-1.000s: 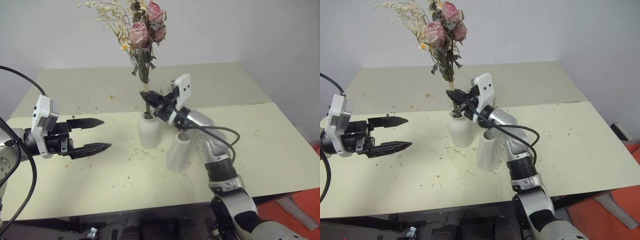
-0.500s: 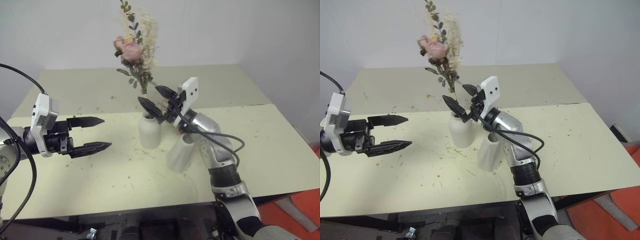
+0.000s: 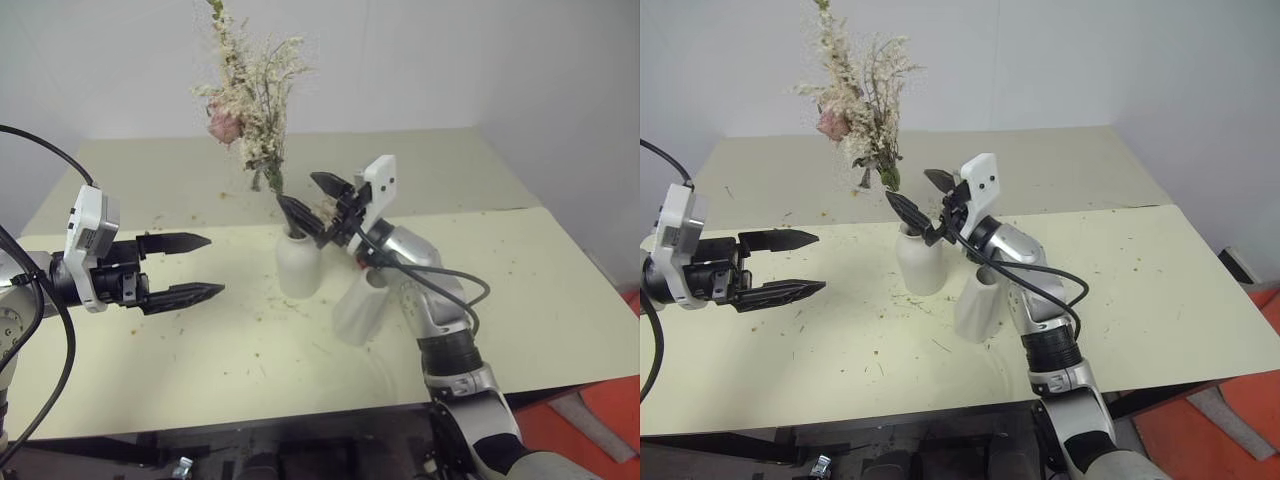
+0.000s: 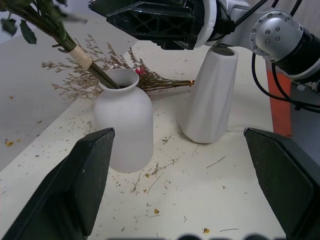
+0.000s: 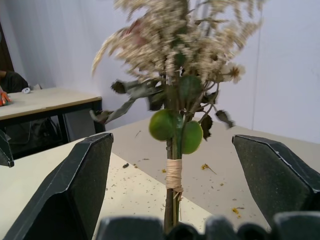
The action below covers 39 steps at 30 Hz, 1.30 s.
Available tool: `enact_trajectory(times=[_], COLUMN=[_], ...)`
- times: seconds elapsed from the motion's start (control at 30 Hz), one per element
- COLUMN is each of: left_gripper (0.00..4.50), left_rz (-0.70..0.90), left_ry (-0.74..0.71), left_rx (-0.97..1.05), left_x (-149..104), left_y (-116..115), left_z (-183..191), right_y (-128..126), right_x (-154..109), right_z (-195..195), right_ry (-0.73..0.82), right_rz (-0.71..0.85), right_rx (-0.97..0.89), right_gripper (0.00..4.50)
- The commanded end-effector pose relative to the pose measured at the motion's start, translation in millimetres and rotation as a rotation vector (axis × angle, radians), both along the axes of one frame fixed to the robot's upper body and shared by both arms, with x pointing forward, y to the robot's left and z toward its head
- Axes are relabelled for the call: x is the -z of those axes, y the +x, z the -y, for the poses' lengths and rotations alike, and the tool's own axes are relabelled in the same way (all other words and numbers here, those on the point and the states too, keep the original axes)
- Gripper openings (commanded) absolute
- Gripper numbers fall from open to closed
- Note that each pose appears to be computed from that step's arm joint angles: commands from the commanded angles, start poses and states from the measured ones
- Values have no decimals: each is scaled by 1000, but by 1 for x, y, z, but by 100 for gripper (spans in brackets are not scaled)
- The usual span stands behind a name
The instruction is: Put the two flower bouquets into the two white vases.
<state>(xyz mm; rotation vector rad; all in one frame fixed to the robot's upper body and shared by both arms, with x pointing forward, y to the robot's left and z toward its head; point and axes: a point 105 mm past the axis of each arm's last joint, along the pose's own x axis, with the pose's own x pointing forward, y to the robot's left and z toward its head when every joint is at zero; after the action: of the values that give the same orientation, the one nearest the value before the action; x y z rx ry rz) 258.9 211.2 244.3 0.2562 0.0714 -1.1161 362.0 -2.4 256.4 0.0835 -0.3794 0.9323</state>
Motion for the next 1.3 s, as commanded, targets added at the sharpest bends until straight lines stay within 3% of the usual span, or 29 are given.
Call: enact_trajectory(times=[0.03,0.4,0.7,0.93,1.07,1.3], left_gripper=[450,450,450,450,450,450], left_rz=[38,24,20,15,12,15], left_ry=[16,17,17,14,8,4], left_rx=[17,43,67,75,79,89], left_x=[-7,-5,-6,-5,-2,-2], left_y=[-3,3,6,6,7,11], left_z=[3,8,10,11,12,13], right_y=[1,3,-10,-19,-24,-25], right_x=[-4,-36,-65,-49,-11,28], right_z=[-5,6,54,114,149,181], right_ry=[18,134,100,-211,-498,-730], right_rz=[-3,-23,1,-68,-176,-334], right_rx=[0,32,88,169,199,188], right_gripper=[447,447,447,447,447,447])
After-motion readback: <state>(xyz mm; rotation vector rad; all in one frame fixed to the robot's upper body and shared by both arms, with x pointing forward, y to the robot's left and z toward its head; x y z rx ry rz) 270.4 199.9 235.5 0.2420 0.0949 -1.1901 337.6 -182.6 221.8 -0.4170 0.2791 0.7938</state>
